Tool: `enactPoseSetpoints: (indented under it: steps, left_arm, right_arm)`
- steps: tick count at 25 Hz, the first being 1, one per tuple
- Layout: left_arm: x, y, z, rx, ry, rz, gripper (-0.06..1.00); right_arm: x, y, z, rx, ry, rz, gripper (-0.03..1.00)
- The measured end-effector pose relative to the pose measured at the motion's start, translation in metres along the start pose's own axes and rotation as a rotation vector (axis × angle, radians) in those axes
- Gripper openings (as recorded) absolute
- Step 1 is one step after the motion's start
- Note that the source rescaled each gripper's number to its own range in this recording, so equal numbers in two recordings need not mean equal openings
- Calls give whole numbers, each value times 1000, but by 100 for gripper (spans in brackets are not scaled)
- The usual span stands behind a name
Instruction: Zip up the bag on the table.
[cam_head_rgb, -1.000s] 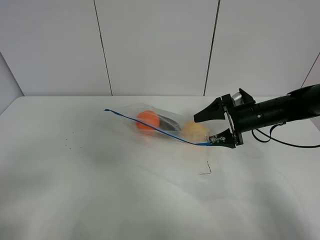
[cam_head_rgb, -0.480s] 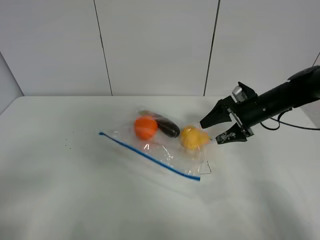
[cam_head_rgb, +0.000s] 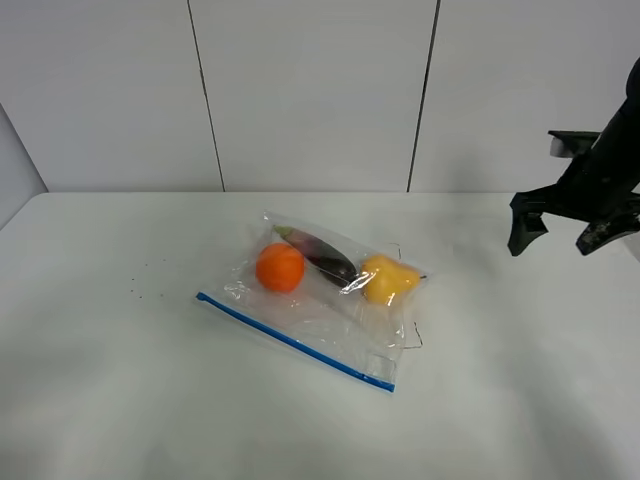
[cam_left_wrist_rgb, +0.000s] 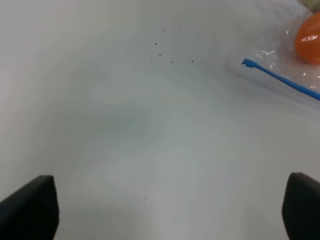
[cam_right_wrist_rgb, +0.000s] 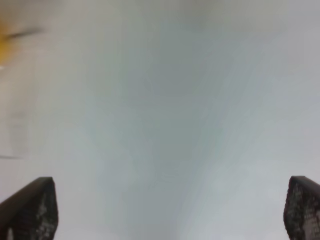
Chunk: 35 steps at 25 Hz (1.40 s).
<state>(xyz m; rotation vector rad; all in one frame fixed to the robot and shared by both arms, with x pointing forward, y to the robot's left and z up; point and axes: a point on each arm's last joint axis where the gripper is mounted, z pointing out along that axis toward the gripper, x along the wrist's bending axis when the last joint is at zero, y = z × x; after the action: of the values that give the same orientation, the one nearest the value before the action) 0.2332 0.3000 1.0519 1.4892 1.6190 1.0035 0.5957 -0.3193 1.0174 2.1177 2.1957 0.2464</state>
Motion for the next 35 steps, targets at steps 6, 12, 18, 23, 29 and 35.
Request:
enactPoseSetpoints:
  steps: [6, 12, 18, 23, 29, 35]
  left_arm:
    - [0, 0, 0, 0, 0, 0, 100]
    - [0, 0, 0, 0, 0, 0, 100]
    - [0, 0, 0, 0, 0, 0, 100]
    - [0, 0, 0, 0, 0, 0, 100]
    - [0, 0, 0, 0, 0, 0, 100]
    - [0, 0, 0, 0, -33, 16, 100]
  right_arm:
    - [-6, -9, -52, -160, -137, 9, 100]
    - [1, -29, -110, -359, -161, -17, 100]
    - [12, -71, -162, -585, -163, -63, 100]
    - [17, -108, -168, -662, -172, -76, 100]
    - [21, -145, -177, -750, -183, -82, 100]
    - [23, -164, -178, -775, -186, -82, 100]
